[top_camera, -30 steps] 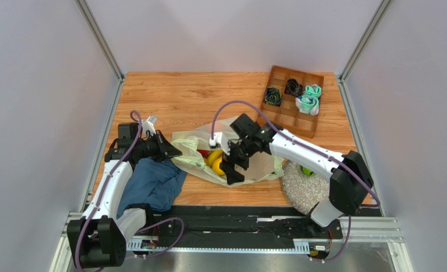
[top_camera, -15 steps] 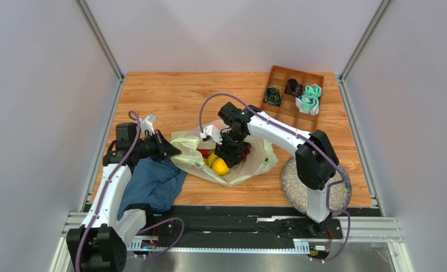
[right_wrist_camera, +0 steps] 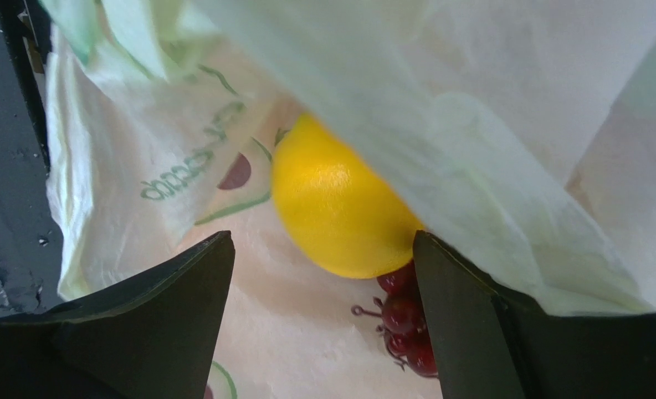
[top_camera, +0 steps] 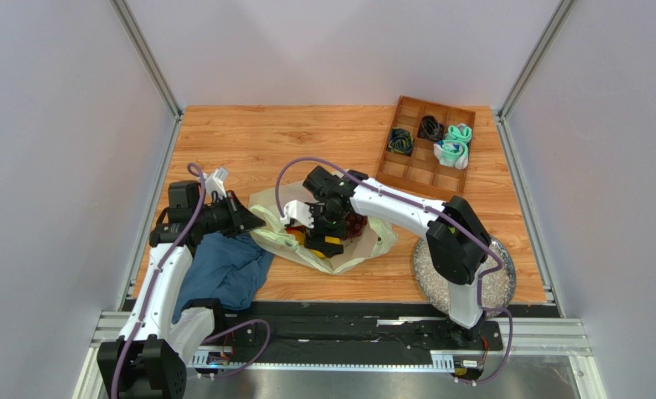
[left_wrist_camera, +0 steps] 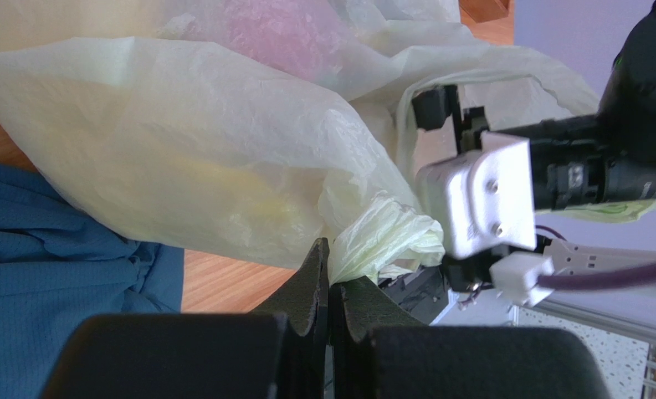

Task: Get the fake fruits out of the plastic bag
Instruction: Take out the fake fruit from the plastic bag, then place the fake fruit on the plate.

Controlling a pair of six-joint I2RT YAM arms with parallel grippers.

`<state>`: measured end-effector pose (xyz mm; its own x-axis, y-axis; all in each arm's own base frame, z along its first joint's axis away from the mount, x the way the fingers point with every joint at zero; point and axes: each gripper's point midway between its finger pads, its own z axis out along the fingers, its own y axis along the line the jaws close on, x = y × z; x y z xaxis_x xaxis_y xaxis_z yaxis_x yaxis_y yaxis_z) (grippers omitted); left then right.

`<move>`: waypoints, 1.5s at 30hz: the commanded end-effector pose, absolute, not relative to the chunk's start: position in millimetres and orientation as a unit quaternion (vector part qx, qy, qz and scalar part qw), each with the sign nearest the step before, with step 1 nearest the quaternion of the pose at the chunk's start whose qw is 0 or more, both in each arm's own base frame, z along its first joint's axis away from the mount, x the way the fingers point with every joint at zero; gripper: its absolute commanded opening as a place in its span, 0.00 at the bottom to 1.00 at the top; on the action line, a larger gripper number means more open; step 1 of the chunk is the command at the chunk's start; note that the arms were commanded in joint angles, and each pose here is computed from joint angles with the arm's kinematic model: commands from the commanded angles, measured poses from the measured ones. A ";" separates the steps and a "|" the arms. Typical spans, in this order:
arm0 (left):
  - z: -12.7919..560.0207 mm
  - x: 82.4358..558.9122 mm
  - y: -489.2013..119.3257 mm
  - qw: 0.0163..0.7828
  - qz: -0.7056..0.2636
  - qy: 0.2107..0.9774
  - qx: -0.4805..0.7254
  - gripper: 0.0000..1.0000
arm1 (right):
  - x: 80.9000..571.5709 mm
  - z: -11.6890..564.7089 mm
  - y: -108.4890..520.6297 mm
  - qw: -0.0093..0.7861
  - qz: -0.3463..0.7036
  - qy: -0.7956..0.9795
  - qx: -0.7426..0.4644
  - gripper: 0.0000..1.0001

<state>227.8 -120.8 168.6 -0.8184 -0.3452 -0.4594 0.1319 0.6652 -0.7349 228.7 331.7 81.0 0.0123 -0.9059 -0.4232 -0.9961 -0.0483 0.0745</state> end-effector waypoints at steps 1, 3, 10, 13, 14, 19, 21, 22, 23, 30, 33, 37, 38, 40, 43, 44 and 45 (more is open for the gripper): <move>184.0 232.6 -119.2 0.321 -0.404 0.855 -0.048 0.00 | 236.4 88.0 354.0 0.183 0.150 0.648 -0.724 0.84; 185.5 231.4 -119.1 0.323 -0.405 0.854 -0.048 0.00 | 242.9 77.6 355.1 0.184 0.125 0.660 -0.718 0.85; 185.2 230.1 -118.5 0.326 -0.407 0.852 -0.052 0.00 | 248.0 58.3 358.6 0.184 0.089 0.662 -0.721 0.93; 185.6 229.7 -118.6 0.328 -0.408 0.851 -0.052 0.00 | 238.9 45.2 355.2 0.164 0.078 0.657 -0.732 0.93; 186.7 230.2 -118.2 0.330 -0.408 0.850 -0.052 0.00 | 237.6 41.4 352.4 0.158 0.072 0.658 -0.732 0.86; 190.4 230.8 -117.9 0.335 -0.409 0.847 -0.051 0.00 | 244.9 84.3 351.3 0.207 0.070 0.665 -0.714 0.65; 191.3 231.6 -118.5 0.337 -0.411 0.846 -0.051 0.00 | 244.1 118.9 353.0 0.239 0.096 0.660 -0.706 0.61; 191.3 233.2 -118.4 0.338 -0.412 0.845 -0.052 0.00 | 239.5 154.0 352.9 0.270 0.119 0.649 -0.701 0.61; 192.7 233.4 -119.4 0.340 -0.416 0.842 -0.049 0.00 | 234.6 174.0 354.0 0.284 0.143 0.639 -0.700 0.61; 207.0 246.0 -121.0 0.359 -0.428 0.828 -0.049 0.00 | 204.1 311.8 352.6 0.382 0.287 0.593 -0.649 0.63; 214.4 247.3 -121.7 0.365 -0.430 0.825 -0.043 0.00 | 227.7 343.1 330.5 0.432 0.261 0.628 -0.592 0.62; 217.3 246.7 -121.7 0.372 -0.430 0.822 -0.043 0.00 | 286.1 324.5 238.7 0.451 0.187 0.733 -0.474 0.62; 217.5 246.4 -121.6 0.372 -0.431 0.821 -0.045 0.00 | 292.0 308.1 213.3 0.433 0.168 0.758 -0.457 0.61; 217.6 244.1 -122.5 0.373 -0.434 0.819 -0.044 0.00 | 305.8 281.9 145.2 0.414 0.116 0.810 -0.400 0.60; 216.1 241.7 -122.7 0.374 -0.435 0.818 -0.047 0.00 | 289.9 225.7 61.9 0.353 0.057 0.877 -0.322 0.59; 215.6 241.5 -122.5 0.373 -0.435 0.818 -0.050 0.00 | 278.1 200.2 25.7 0.321 0.037 0.908 -0.267 0.59; 216.0 240.9 -122.6 0.373 -0.435 0.818 -0.050 0.00 | 269.9 194.7 7.2 0.313 0.032 0.921 -0.229 0.59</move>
<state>238.9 -122.0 200.5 -0.7487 -0.3950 -0.5324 0.2018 0.6293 -0.7505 317.1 79.9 231.8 -0.4884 -0.5112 -0.7072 -0.6248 0.7706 -0.1256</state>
